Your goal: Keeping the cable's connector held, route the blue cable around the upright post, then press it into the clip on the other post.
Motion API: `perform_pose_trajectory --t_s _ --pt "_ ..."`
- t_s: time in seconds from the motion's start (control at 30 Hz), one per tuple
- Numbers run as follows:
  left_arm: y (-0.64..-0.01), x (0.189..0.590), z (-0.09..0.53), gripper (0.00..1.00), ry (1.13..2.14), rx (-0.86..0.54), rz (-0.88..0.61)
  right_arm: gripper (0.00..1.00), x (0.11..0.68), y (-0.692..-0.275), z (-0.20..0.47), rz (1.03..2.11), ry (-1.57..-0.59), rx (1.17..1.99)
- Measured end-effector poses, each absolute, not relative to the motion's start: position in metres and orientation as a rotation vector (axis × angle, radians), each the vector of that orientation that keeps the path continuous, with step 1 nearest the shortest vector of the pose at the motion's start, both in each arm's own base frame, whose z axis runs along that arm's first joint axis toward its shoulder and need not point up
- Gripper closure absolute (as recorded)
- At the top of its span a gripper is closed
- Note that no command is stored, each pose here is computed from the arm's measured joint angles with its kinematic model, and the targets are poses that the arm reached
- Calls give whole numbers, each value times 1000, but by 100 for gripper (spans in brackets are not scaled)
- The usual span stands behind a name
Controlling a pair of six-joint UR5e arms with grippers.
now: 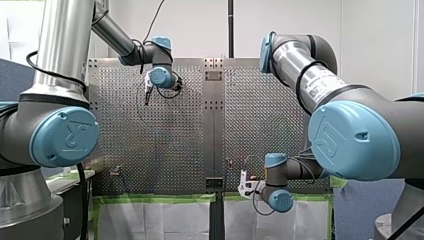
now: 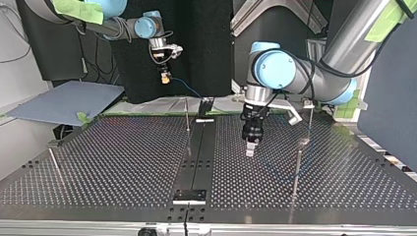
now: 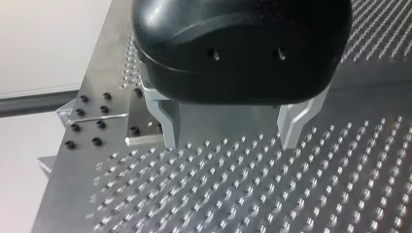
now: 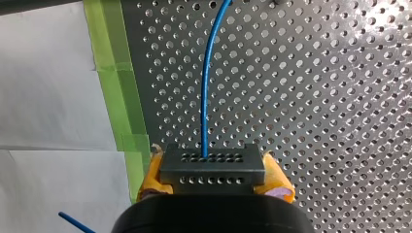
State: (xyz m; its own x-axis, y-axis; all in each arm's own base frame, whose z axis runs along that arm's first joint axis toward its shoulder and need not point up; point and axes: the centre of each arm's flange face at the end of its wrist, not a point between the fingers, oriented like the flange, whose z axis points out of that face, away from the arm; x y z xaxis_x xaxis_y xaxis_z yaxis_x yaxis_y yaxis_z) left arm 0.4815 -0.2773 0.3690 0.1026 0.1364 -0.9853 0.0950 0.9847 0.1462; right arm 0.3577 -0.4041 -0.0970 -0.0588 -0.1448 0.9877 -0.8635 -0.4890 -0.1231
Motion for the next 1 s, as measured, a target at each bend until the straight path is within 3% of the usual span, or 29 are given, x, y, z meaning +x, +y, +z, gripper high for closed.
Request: perform_pose_trajectory --t_s 0.5,1.0 --pt "-282 510 329 0 1423 213 200 100 358 -404 -97 1603 -1083 1640" --pt "-270 523 334 0 1352 184 370 100 358 -405 -96 1611 -1086 1632"
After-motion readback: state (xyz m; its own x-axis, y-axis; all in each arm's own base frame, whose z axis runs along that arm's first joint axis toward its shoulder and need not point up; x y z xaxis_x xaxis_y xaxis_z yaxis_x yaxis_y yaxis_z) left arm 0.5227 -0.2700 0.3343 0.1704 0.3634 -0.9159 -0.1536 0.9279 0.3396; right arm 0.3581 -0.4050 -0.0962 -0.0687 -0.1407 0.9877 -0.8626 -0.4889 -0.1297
